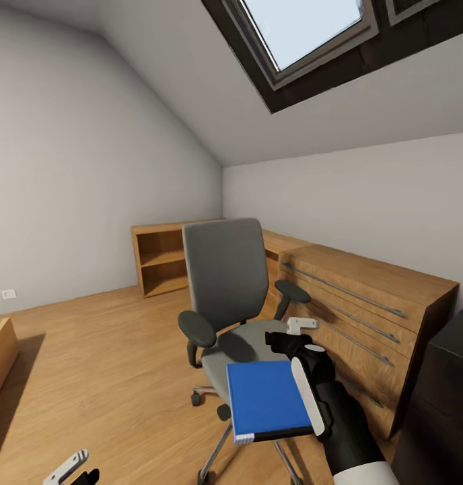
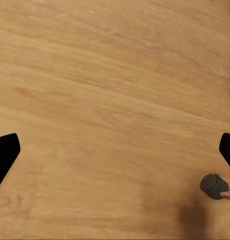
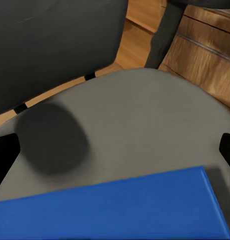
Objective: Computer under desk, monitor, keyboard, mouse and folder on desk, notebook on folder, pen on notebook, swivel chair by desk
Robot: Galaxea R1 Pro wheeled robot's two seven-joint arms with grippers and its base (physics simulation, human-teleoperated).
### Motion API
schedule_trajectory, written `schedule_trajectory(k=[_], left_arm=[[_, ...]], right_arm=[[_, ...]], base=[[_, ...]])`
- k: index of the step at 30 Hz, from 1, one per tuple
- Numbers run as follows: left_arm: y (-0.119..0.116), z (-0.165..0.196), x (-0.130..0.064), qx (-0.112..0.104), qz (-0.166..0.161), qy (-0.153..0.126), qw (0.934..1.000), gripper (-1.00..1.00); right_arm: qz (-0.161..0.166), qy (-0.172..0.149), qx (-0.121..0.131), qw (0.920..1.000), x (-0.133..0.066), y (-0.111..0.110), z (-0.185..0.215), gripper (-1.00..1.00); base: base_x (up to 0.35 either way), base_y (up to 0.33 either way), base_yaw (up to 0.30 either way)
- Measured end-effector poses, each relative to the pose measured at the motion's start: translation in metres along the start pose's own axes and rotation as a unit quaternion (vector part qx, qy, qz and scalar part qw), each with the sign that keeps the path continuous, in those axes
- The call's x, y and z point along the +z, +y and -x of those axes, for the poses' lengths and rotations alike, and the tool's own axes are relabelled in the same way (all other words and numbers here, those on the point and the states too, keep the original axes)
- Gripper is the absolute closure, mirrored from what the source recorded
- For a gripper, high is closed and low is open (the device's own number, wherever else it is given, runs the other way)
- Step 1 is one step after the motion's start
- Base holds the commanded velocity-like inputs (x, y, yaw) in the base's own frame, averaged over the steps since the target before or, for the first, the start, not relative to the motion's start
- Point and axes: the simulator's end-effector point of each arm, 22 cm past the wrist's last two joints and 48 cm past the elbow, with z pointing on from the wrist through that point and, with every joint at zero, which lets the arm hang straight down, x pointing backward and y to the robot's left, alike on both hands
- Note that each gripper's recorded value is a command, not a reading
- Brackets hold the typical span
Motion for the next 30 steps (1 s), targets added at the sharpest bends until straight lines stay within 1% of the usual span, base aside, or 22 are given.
schedule_trajectory(k=[5,9,27,30], left_arm=[[-0.002,0.0,-0.001,0.0,-0.002,0.0,1.0,-1.0],[-0.002,-0.003,-0.001,-0.001,-0.002,0.003,1.0,-1.0],[0.002,-0.015,0.003,0.002,0.004,0.015,0.9999,-1.0],[0.003,-0.017,0.004,0.002,0.005,0.017,0.9998,-1.0]], right_arm=[[0.0,-0.003,0.0,1.0,-0.002,0.0,0.003,-1.0],[0.0,-0.004,-0.001,1.0,-0.003,0.001,0.004,-1.0],[-0.002,0.002,-0.002,1.0,0.003,-0.001,-0.002,-1.0],[-0.002,0.004,-0.002,1.0,0.004,-0.001,-0.005,-1.0]], base=[[0.0,0.064,-0.248],[0.0,0.08,-0.116],[-0.001,0.005,-0.006],[-0.111,0.091,-0.054]])
